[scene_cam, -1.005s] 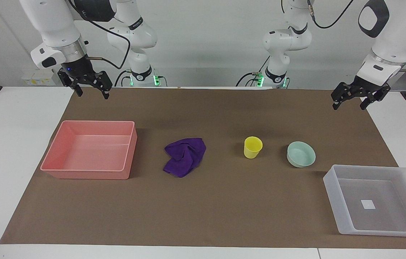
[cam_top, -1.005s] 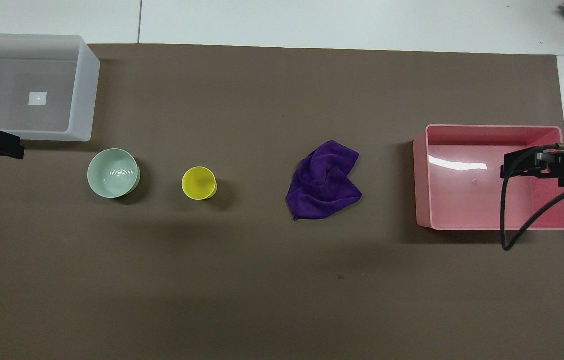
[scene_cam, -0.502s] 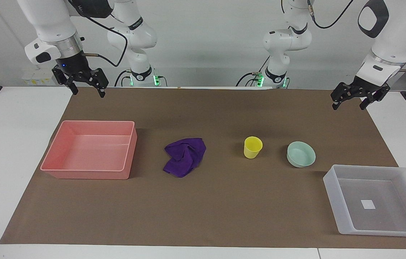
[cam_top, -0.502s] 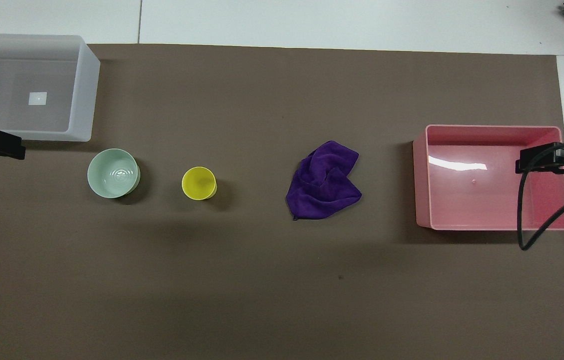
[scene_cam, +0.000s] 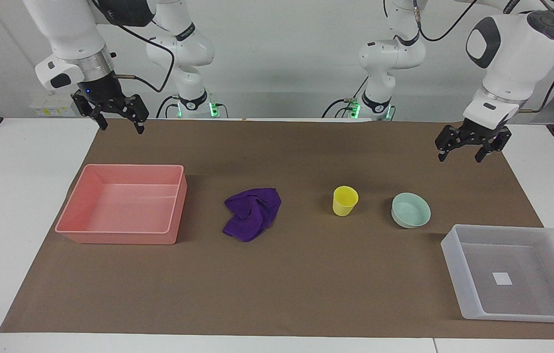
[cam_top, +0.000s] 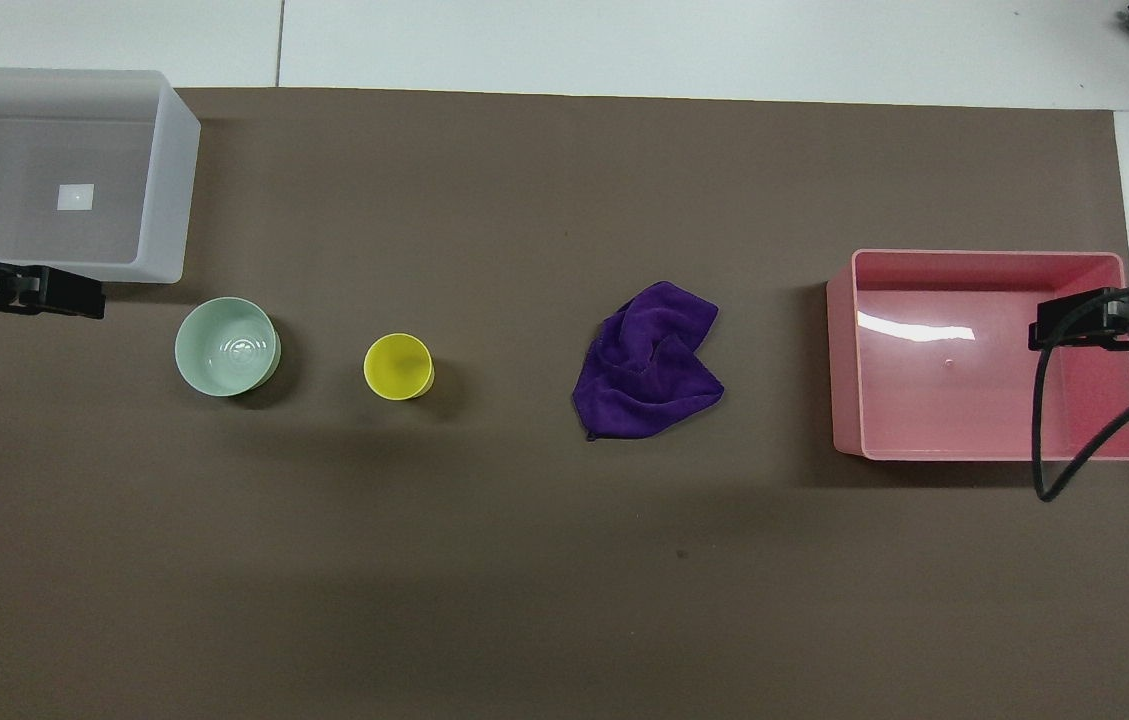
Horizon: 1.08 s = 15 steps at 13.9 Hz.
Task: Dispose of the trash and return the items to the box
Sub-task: 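Reach the left gripper to the pale green bowl and grasp its rim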
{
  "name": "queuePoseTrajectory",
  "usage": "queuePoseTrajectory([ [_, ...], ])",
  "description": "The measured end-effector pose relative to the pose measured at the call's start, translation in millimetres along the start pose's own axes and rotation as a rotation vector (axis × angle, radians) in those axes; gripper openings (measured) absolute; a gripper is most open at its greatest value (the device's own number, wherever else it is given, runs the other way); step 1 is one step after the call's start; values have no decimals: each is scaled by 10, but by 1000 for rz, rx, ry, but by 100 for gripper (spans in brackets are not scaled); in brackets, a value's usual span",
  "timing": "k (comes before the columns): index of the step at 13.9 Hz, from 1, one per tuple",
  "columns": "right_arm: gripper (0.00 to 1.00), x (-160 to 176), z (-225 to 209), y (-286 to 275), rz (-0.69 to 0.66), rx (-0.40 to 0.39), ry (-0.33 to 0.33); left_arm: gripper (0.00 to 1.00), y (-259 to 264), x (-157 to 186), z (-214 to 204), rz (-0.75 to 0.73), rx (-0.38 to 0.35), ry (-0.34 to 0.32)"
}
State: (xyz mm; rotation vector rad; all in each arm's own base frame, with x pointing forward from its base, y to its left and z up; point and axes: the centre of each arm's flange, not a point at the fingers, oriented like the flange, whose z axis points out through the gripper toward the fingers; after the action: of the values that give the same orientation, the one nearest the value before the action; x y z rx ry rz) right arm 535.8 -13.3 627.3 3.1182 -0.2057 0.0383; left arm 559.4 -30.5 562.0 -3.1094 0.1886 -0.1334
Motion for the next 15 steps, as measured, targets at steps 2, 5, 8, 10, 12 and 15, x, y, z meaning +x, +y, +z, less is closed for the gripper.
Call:
queuePoseTrajectory([
  [2,100,-1,8,0,0,0,-2,100,54,-30,237,-4,0,9],
  [5,100,-1,11,0,0,0,-2,100,124,-85,671,-26,-2,28],
  [8,100,-1,13,3,1,0,-3,100,210,-159,1138,-37,-5,72],
  [10,100,-1,15,4,1,0,-3,100,243,-192,1428,-38,-9,91],
  [12,100,-1,16,3,1,0,-3,100,210,-181,1640,-47,-11,102],
  [15,100,-1,17,3,1,0,-3,100,65,-142,1766,-73,-9,118],
])
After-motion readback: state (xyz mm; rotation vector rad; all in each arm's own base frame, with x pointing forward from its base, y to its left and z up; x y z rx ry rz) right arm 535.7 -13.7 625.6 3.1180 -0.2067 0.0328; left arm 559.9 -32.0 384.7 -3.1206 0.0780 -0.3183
